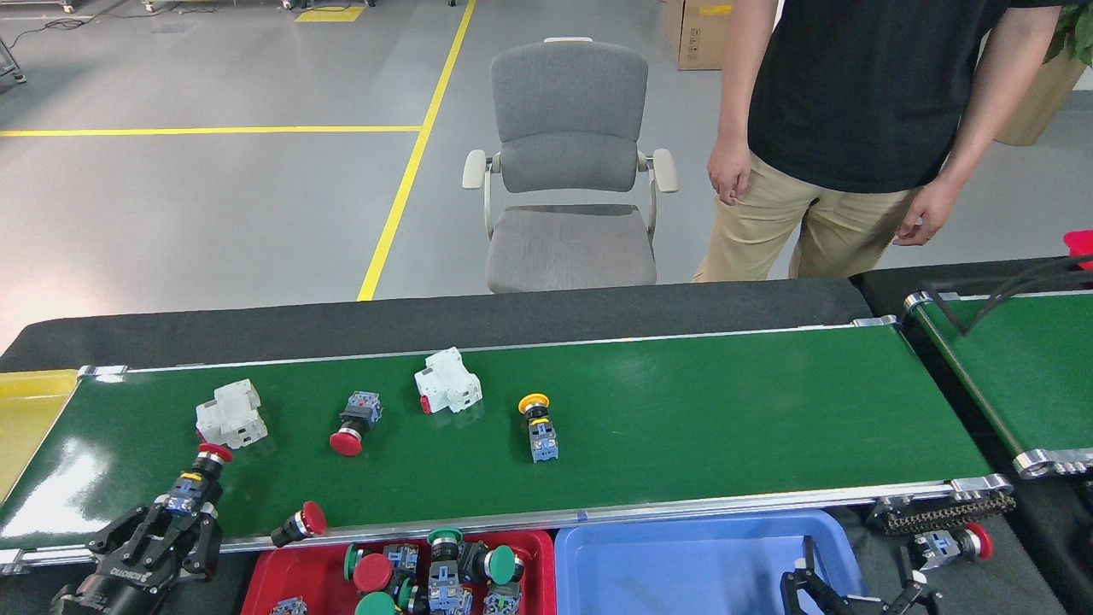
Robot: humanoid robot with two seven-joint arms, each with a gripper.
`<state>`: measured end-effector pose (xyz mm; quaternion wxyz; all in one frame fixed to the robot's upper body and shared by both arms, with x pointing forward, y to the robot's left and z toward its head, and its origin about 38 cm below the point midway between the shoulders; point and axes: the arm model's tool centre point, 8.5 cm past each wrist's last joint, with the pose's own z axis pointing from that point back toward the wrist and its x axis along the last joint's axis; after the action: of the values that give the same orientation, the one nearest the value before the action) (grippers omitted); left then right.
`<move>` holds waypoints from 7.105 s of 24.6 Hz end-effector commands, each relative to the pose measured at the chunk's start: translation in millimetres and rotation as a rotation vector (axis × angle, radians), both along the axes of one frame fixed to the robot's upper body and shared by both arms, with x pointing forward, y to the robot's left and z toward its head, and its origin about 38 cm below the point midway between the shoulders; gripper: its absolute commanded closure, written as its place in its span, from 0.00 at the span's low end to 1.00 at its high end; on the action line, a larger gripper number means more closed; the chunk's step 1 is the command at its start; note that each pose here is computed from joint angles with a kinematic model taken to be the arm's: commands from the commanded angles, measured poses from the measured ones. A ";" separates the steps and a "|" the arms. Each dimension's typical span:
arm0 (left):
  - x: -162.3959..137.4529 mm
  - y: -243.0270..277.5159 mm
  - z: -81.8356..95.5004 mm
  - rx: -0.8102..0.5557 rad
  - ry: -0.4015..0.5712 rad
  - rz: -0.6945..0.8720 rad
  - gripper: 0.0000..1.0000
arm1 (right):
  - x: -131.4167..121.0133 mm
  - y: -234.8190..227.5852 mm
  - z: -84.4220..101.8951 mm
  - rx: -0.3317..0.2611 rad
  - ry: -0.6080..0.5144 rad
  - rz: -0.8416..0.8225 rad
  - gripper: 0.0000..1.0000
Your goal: Pick switch part from conveyor to tray
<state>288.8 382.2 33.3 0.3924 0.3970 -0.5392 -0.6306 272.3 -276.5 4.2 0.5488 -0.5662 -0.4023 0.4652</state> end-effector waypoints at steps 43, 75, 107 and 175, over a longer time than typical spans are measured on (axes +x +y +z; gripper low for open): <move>18.4 54.0 18.1 0.066 -0.009 0.396 0.00 | 16.4 -27.8 53.8 0.251 -0.064 0.456 0.00; 87.3 71.7 3.3 0.013 0.039 0.316 0.81 | -0.1 -20.5 42.8 0.271 -0.025 0.521 0.00; -64.8 14.4 15.6 -0.017 -0.003 0.396 0.00 | -8.6 -63.1 54.1 0.242 -0.052 0.262 0.03; -60.1 0.6 31.6 0.026 -0.118 0.353 0.00 | -5.9 -61.8 54.3 0.233 -0.037 0.278 0.02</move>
<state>227.5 372.7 57.7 0.4600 0.5037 -0.4872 -0.5453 263.2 -337.1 50.4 0.5434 -0.4397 -0.5325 0.4773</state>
